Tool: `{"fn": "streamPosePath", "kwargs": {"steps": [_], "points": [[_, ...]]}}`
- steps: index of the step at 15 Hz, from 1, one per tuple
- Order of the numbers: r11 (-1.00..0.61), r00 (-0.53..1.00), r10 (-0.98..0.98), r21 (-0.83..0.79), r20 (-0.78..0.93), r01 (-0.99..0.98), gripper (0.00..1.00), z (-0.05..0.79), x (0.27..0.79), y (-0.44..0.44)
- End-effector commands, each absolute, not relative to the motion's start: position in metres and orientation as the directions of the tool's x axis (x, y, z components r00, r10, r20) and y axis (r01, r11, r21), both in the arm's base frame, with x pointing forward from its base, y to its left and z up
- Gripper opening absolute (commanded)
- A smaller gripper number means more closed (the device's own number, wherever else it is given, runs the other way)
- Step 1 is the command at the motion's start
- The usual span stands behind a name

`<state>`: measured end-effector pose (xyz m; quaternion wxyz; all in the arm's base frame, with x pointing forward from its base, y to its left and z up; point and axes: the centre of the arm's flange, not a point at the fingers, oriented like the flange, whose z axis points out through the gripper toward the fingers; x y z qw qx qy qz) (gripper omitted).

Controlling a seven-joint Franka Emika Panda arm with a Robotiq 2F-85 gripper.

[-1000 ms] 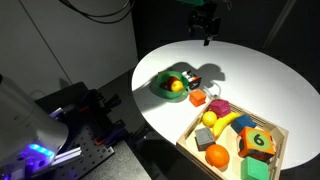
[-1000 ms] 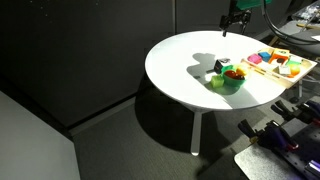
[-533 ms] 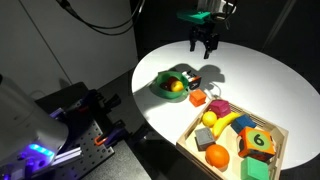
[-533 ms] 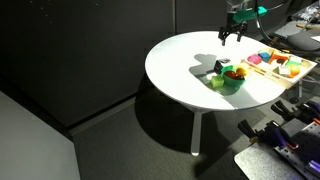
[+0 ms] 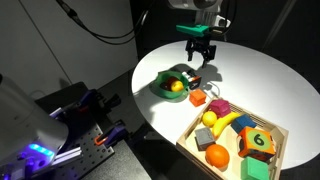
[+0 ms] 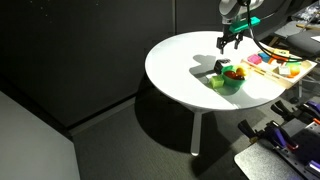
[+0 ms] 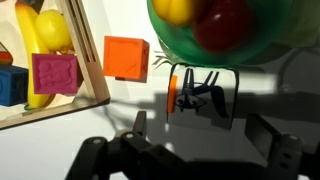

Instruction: Pick up the square plush toy from the table and put it in the box

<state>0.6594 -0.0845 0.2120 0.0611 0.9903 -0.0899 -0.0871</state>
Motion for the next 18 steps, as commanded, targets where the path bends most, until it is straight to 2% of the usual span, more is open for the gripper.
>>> {"fn": "streamPosePath", "kwargs": {"steps": [1, 18], "points": [[-0.98, 0.973, -0.151, 0.157, -0.173, -0.124, 1.0, 0.196, 0.675, -0.084], [-0.982, 0.968, -0.117, 0.169, -0.222, -0.08, 1.0, 0.148, 0.68, -0.071]]}}
